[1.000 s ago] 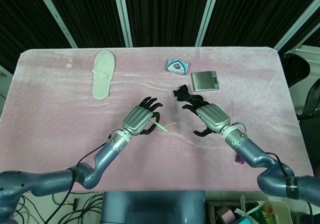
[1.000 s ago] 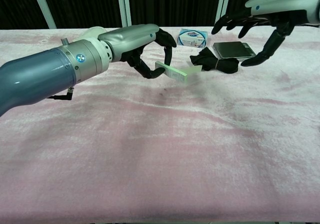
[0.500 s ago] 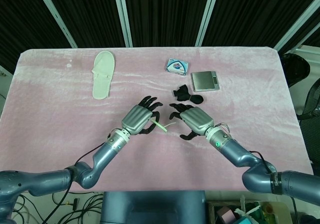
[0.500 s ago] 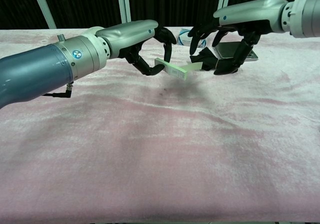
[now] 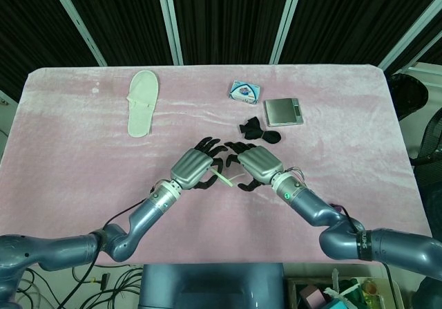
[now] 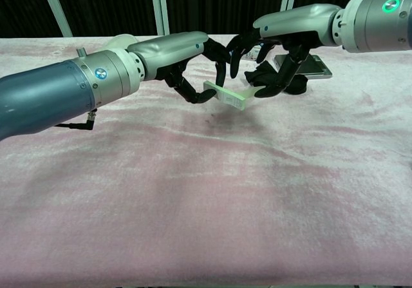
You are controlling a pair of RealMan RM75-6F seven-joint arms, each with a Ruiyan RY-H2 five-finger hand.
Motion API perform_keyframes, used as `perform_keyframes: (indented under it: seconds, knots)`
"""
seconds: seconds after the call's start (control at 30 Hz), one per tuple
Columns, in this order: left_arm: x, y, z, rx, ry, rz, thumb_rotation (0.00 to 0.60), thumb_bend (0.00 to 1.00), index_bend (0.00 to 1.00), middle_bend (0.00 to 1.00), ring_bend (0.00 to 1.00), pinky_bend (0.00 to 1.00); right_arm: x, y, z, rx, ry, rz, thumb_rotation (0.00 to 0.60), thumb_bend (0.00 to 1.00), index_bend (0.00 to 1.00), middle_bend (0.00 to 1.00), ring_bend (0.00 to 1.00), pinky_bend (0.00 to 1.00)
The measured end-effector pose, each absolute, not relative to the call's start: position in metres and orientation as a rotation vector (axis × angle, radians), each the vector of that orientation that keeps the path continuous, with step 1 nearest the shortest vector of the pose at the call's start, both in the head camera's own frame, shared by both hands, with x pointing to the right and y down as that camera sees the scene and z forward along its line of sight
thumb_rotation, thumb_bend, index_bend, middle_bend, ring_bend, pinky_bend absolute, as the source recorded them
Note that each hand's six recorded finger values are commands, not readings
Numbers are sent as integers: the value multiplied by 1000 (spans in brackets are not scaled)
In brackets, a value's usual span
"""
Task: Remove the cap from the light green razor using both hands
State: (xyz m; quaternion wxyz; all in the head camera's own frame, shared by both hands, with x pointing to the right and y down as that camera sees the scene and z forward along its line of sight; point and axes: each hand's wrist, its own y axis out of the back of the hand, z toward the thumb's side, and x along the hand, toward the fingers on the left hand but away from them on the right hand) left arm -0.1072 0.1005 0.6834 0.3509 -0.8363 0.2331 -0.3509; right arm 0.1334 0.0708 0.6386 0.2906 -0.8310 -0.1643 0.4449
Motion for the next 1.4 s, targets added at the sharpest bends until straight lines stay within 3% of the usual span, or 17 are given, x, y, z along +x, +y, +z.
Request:
perform_keyframes:
  seconds: [0.67,1.4]
  knots:
    - [-111,102,681,-2169,598,-903,600,477,580,158,0,0,128,72,651,-2211,-442,1204,600,326,472,0,53,147]
    - [-107,106,681,-2170,607,-890,600,481,587,159,0,0,130,72,651,-2211,-443,1212,600,352,509,0,53,147]
